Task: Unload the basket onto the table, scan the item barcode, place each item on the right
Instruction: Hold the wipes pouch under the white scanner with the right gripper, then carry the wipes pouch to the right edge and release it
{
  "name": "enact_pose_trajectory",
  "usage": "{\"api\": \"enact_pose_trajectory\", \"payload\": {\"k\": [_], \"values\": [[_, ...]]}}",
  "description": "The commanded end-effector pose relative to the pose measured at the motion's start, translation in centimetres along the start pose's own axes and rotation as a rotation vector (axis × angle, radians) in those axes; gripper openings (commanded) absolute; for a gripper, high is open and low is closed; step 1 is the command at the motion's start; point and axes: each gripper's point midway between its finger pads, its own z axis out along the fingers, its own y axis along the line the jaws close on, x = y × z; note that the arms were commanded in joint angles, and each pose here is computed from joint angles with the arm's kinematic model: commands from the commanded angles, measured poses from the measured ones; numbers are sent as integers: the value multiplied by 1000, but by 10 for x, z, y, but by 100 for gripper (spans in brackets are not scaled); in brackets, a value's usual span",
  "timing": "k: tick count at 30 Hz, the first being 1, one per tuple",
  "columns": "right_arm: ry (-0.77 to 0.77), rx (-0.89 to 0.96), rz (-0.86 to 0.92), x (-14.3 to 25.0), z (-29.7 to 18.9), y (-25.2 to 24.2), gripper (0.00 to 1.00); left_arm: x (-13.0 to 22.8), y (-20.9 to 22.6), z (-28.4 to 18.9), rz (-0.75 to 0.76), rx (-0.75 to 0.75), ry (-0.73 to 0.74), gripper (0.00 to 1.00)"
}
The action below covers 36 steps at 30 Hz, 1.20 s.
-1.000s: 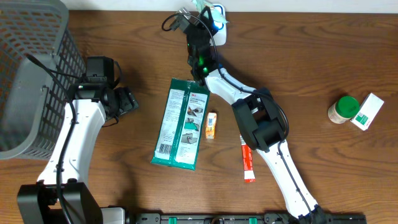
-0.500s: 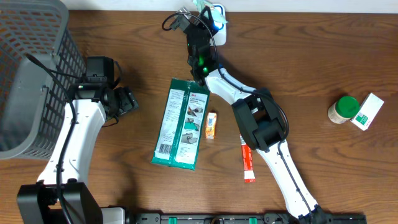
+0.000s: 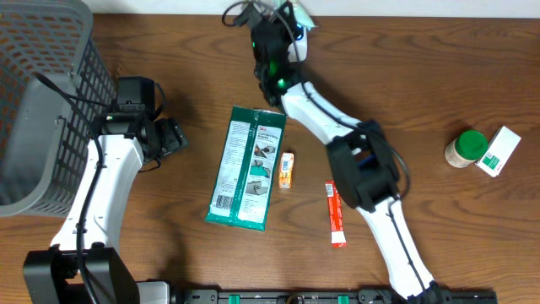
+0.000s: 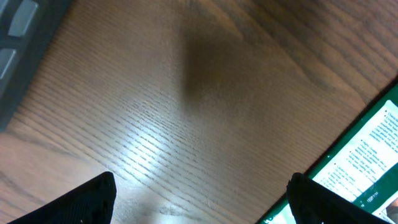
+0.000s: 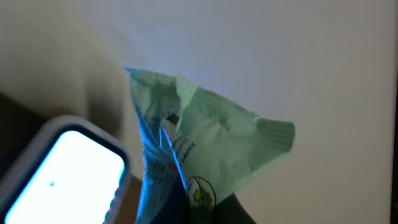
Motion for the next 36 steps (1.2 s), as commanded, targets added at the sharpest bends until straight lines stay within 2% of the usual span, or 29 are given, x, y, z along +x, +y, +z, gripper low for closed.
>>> {"api": "enact_pose_trajectory", "payload": {"k": [1, 11, 17, 20, 21, 27, 30, 36], "values": [[10, 21, 263, -35, -36, -89, 1, -3, 3, -2, 1, -12, -14, 89], [172, -441, 647, -6, -114, -156, 1, -3, 3, -2, 1, -12, -14, 89], [367, -628, 799, 60, -147, -199, 1, -3, 3, -2, 1, -12, -14, 89], [454, -657, 832, 94, -146, -208, 1, -3, 3, -2, 1, -12, -14, 89], [542, -645, 891, 121, -142, -214, 1, -3, 3, -2, 1, -12, -14, 89], [798, -622, 1019, 201, -140, -216, 1, -3, 3, -2, 1, -12, -14, 89], [936, -602, 1038, 250, -141, -203, 1, -3, 3, -2, 1, -12, -14, 89], [1105, -573, 1049, 321, -146, -164, 1, -3, 3, -2, 1, -12, -14, 89]]}}
